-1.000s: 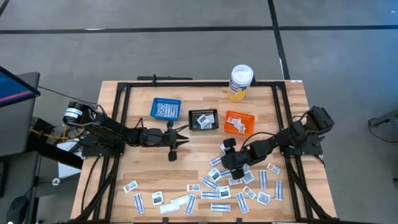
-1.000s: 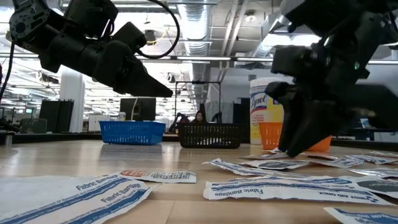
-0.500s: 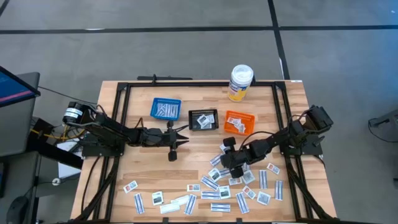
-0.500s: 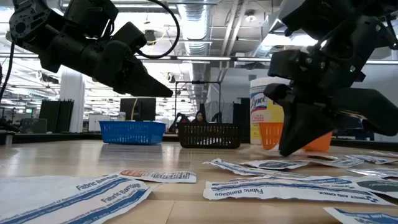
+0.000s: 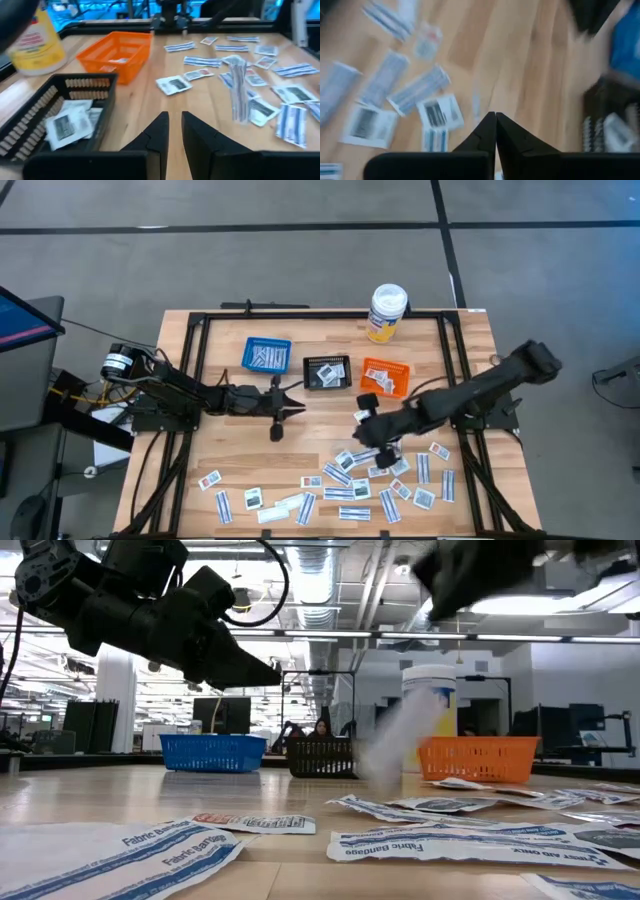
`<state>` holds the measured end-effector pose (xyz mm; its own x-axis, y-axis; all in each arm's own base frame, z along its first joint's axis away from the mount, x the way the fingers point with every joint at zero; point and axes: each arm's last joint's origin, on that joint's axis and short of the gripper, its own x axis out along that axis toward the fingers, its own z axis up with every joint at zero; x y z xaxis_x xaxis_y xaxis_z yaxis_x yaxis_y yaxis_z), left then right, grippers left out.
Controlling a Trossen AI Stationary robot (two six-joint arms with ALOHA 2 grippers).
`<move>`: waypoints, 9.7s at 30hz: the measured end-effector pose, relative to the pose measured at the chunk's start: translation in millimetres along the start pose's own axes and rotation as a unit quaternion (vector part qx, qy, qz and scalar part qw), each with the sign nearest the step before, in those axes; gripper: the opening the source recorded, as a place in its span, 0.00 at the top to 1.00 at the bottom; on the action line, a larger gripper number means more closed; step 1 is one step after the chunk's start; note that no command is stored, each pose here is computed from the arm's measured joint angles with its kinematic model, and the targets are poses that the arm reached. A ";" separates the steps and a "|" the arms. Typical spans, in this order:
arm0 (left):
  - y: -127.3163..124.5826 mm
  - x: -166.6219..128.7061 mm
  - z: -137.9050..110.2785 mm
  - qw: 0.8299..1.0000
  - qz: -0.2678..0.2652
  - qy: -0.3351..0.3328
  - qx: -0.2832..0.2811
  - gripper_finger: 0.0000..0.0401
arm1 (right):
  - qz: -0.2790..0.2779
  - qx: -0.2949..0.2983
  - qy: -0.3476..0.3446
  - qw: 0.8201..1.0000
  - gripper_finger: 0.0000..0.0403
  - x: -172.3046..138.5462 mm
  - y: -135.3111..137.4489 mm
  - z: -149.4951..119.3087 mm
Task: Pick & Place First Aid Supplies
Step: Put the bandage into the blue container
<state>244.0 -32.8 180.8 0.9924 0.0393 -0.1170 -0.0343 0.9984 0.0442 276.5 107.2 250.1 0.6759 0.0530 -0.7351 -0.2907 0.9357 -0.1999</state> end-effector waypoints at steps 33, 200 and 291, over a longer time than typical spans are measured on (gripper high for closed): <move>-2.6 -0.5 4.0 0.999 -0.036 -0.019 -0.005 0.87 | 0.062 0.081 0.014 0.995 0.67 95.7 39.5 -48.1; -14.9 3.7 37.1 0.976 -0.163 -0.131 0.061 0.69 | 0.201 0.117 -0.330 0.915 1.00 105.4 -96.5 -28.8; -14.4 4.6 28.5 0.997 -0.015 -0.068 0.042 0.98 | 0.062 0.105 -0.227 0.966 0.98 112.6 -91.7 -41.3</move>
<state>252.4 -48.1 207.9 0.9999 -0.0013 0.0166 -0.0008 0.9920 0.1259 351.2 12.9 158.9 0.8864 0.2716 -0.3749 -0.2763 0.9601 0.0423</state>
